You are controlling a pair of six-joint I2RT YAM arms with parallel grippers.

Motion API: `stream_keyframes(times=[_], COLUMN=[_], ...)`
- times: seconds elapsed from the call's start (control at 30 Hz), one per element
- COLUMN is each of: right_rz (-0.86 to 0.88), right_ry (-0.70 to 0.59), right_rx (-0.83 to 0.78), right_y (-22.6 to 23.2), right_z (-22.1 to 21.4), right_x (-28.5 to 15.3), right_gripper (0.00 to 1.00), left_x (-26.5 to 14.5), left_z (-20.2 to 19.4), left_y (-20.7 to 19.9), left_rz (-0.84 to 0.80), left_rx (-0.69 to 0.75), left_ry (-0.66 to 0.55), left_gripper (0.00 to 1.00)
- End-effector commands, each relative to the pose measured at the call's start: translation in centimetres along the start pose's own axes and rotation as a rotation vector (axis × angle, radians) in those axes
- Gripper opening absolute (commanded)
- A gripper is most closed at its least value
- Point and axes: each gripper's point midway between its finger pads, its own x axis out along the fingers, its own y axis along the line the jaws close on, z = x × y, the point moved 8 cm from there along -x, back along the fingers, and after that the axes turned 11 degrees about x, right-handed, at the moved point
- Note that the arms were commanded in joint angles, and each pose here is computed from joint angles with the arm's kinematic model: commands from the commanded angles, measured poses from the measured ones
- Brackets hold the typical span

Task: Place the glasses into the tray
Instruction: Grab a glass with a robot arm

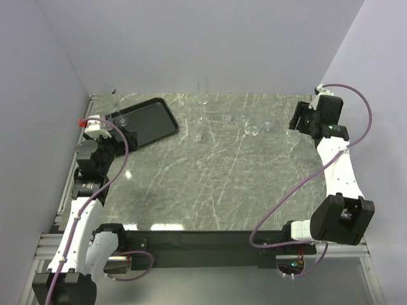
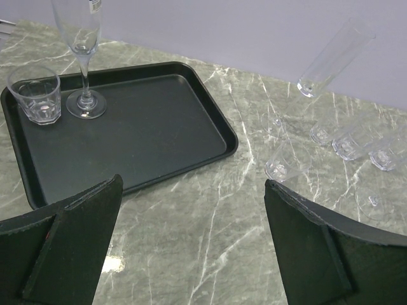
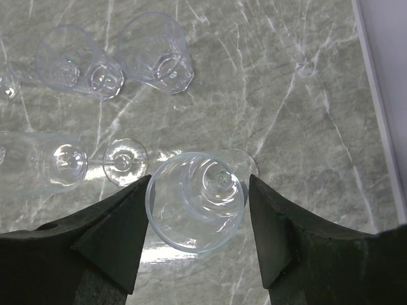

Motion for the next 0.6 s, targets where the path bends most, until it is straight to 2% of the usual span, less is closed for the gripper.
stream_keyframes(times=[0.0, 0.3, 0.43, 0.53, 0.57], right_rz=[-0.014, -0.036, -0.036, -0.01, 0.002], right_ry=[-0.089, -0.111, -0.133, -0.144, -0.142], right_rx=[-0.043, -0.071, -0.085, -0.108, -0.161], right_y=[0.8, 0.9, 1.0, 1.2, 1.1], right_z=[2.0, 2.0, 2.0, 1.9, 1.9], right_x=[-0.8, -1.3, -2.1, -3.2, -3.5], right_gripper=[0.66, 0.46, 0.4, 0.4, 0.4], left_x=[-0.2, -0.2, -0.2, -0.2, -0.2], left_z=[1.9, 1.8, 1.9, 1.9, 1.9], left_y=[-0.4, -0.4, -0.4, -0.6, -0.6], left_rz=[-0.019, -0.02, -0.023, -0.036, -0.041], left_rx=[0.011, 0.011, 0.011, 0.012, 0.011], left_ry=[-0.056, -0.055, -0.057, -0.057, -0.058], left_gripper=[0.99, 0.99, 1.0, 0.99, 1.0])
